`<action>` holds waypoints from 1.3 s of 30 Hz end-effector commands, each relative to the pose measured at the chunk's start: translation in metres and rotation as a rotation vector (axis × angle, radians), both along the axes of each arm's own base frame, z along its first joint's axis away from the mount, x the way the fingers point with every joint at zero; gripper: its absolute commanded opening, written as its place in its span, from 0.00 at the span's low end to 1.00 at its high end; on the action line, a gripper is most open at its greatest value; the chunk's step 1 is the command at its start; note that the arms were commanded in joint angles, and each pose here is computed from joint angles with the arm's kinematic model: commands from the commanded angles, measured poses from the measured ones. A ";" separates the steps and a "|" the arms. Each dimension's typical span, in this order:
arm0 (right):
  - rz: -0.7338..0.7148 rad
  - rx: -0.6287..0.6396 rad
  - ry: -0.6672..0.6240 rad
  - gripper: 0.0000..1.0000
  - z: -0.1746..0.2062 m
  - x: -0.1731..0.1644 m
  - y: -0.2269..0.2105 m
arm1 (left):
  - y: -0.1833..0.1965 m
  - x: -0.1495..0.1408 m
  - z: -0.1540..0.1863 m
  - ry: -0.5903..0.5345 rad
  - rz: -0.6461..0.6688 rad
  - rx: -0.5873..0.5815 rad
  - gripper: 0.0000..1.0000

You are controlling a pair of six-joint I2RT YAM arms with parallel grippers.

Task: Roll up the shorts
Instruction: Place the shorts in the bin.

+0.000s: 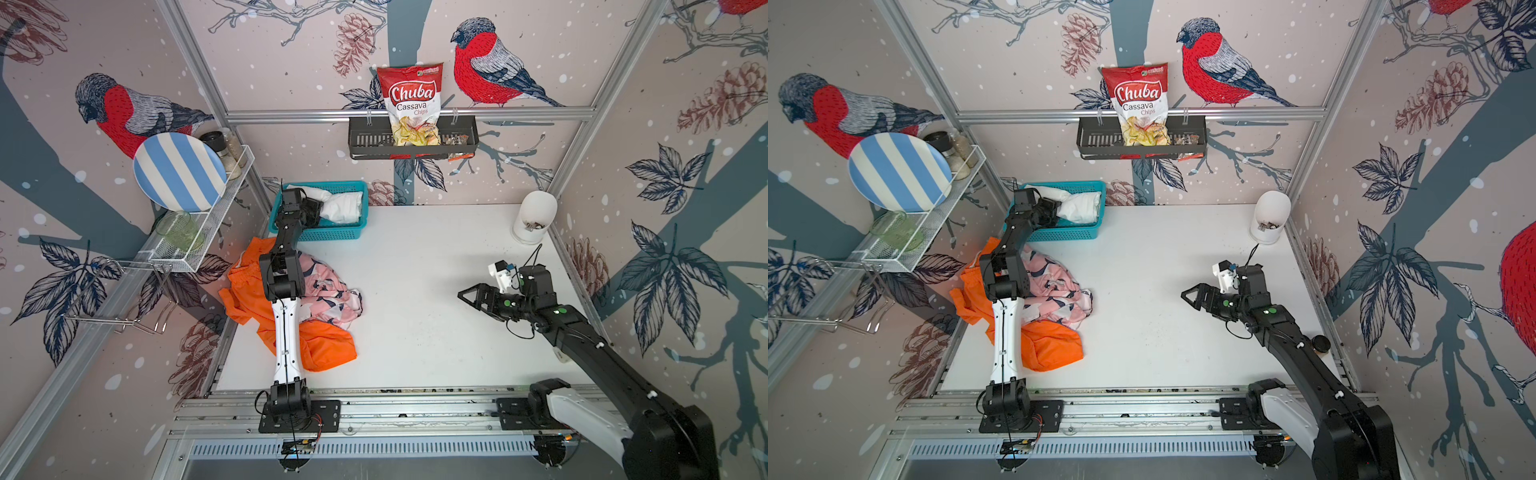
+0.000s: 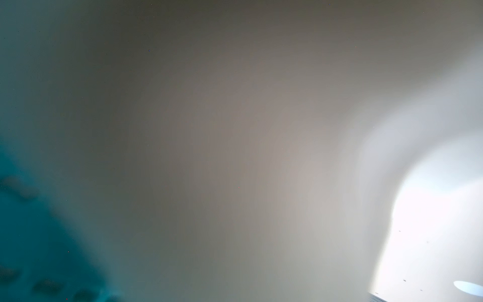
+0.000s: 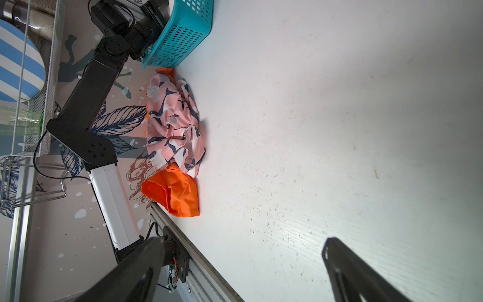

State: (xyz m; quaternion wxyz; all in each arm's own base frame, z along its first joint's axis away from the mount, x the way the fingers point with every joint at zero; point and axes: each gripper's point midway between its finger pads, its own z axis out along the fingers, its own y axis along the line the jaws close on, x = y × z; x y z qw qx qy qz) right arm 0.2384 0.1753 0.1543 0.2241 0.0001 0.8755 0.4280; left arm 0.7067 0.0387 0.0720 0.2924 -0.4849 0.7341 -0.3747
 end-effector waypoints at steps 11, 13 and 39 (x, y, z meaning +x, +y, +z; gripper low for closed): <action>0.010 -0.006 -0.057 1.00 0.019 0.003 0.000 | -0.004 -0.044 0.088 0.104 0.105 -0.041 0.86; 0.010 -0.006 -0.057 1.00 0.019 0.003 0.000 | -0.003 -0.044 0.099 0.072 0.096 -0.023 0.85; -0.014 -0.015 -0.048 1.00 0.018 0.008 -0.002 | -0.041 0.018 0.020 -0.067 0.010 -0.080 0.73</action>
